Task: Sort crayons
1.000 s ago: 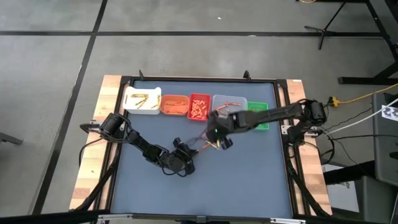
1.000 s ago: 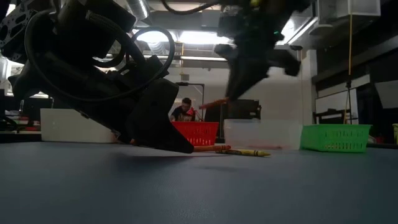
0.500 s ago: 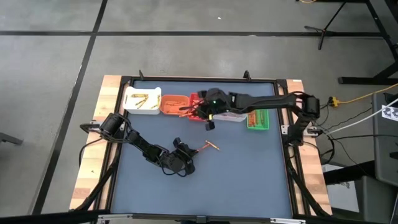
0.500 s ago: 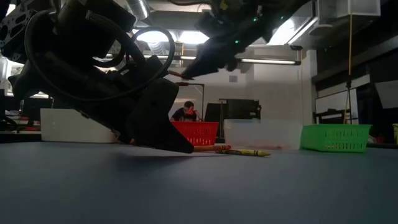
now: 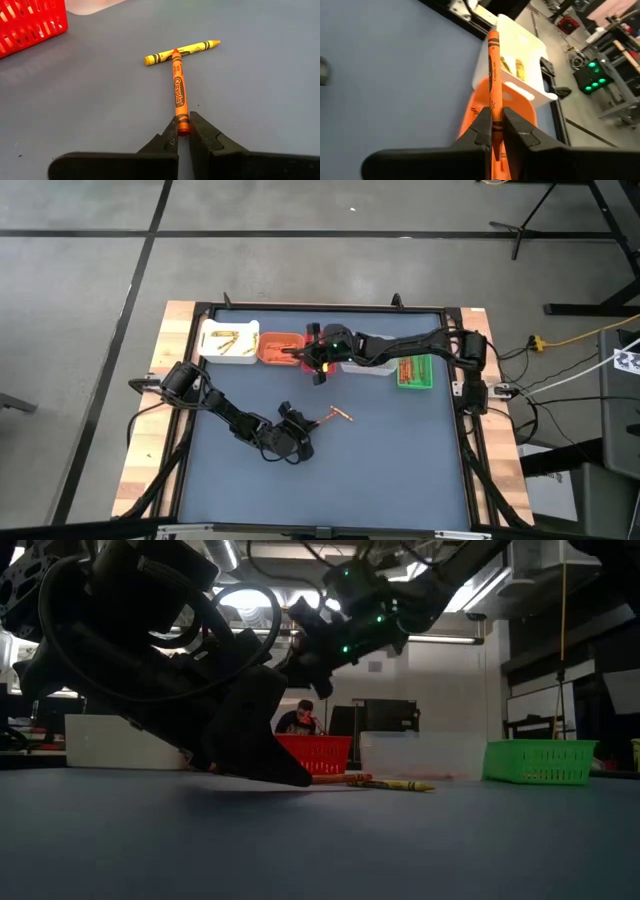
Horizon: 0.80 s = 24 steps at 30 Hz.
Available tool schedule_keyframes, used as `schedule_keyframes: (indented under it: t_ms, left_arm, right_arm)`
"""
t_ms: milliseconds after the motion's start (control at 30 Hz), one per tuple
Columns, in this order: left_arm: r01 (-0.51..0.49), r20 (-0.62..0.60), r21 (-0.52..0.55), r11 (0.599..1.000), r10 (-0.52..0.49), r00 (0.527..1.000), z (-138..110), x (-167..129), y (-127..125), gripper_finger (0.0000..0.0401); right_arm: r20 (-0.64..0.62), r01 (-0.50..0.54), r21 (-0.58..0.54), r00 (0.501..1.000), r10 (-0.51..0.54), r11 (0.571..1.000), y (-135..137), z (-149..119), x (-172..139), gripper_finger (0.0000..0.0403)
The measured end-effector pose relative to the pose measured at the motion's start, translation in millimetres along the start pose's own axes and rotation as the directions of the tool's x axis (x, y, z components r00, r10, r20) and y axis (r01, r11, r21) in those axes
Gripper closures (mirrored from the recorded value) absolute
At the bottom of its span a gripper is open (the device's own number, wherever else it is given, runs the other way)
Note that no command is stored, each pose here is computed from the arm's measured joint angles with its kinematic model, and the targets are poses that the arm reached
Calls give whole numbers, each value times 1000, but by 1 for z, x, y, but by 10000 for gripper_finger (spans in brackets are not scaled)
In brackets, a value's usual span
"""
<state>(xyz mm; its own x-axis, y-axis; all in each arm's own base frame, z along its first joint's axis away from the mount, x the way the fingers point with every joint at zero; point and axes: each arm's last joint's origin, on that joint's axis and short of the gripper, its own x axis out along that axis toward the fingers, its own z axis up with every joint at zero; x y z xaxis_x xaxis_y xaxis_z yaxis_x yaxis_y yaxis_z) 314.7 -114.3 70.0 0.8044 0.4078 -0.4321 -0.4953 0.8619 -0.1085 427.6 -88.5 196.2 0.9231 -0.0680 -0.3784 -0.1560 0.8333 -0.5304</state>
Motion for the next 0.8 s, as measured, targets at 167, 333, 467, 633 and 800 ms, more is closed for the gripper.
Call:
schedule_keyframes:
  t_ms: [167,333,467,633,800]
  left_arm:
    - [1,0,-1,1000,-1,1000,0,0,0,396]
    - [2,0,-1,1000,-2,1000,0,0,0,396]
    - [1,0,-1,1000,-1,1000,0,0,0,396]
    - [2,0,-2,1000,-2,1000,0,0,0,396]
    - [1,0,-2,1000,-1,1000,0,0,0,396]
  right_arm:
    - [-11,46,11,999,-46,999,-9,-17,6,380]
    - [-32,60,23,998,-59,998,-13,-35,13,380]
    - [-56,52,25,997,-51,998,-8,-42,19,375]
    - [-73,79,22,994,-77,997,-5,-46,23,354]
    - [-72,84,22,994,-83,996,-5,-48,24,313]
